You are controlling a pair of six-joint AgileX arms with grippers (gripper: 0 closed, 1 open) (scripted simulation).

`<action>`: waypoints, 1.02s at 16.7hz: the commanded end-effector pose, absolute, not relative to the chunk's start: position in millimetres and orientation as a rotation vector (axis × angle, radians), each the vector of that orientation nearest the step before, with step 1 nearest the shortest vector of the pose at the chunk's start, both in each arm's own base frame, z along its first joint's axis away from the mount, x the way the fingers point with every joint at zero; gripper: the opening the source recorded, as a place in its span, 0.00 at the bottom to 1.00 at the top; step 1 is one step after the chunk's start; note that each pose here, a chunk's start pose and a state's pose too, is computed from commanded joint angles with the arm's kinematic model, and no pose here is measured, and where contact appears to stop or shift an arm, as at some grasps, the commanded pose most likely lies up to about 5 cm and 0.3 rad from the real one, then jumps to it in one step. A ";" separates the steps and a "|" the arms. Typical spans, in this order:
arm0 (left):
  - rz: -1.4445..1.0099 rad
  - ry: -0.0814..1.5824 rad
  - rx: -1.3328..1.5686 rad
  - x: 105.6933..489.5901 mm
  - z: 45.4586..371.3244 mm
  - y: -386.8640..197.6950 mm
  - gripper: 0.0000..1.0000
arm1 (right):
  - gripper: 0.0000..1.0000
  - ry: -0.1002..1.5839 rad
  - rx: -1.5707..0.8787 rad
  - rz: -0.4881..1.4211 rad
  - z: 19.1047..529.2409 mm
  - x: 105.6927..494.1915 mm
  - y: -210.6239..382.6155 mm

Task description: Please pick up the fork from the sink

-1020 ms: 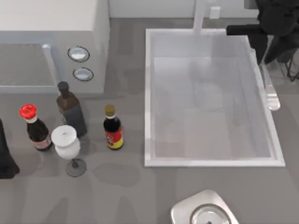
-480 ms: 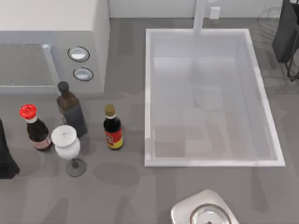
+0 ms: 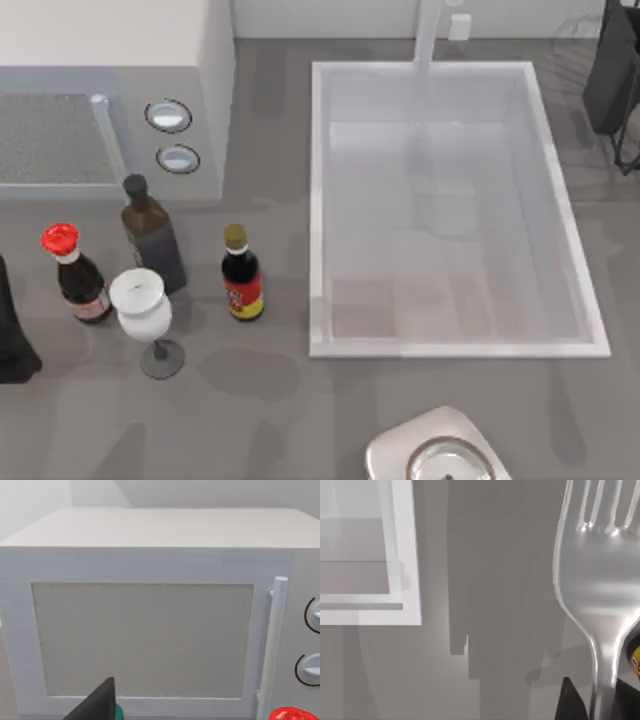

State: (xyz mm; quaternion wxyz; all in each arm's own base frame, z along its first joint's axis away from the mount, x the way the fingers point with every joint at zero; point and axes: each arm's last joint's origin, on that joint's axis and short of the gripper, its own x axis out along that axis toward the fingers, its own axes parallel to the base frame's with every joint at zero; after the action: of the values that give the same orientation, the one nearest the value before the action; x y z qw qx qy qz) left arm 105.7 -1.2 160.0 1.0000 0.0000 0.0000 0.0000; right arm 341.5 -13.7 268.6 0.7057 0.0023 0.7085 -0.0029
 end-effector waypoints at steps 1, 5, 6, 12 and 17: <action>0.000 0.000 0.000 105.7 160.0 -1.2 1.00 | 0.00 1.576 0.005 -0.006 265.1 341.7 -13.8; 0.000 0.000 0.000 105.7 160.0 -1.2 1.00 | 0.00 1.572 0.006 -0.007 224.9 345.8 -14.6; 0.000 0.000 0.000 105.7 160.0 -1.2 1.00 | 0.00 1.563 0.006 -0.007 211.8 346.7 -14.8; 0.000 0.000 0.000 105.7 160.0 -1.2 1.00 | 0.00 1.571 0.008 -0.008 160.0 340.8 -15.3; 0.000 0.000 0.000 105.7 160.0 -1.2 1.00 | 0.15 1.571 0.008 -0.008 160.0 340.8 -15.3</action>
State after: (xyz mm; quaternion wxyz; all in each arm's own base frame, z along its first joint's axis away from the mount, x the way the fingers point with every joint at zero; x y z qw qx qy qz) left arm 105.7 -1.2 160.0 1.0000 0.0000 0.0000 0.0000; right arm 340.8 -15.3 160.0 0.7071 0.0035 0.7071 -0.0035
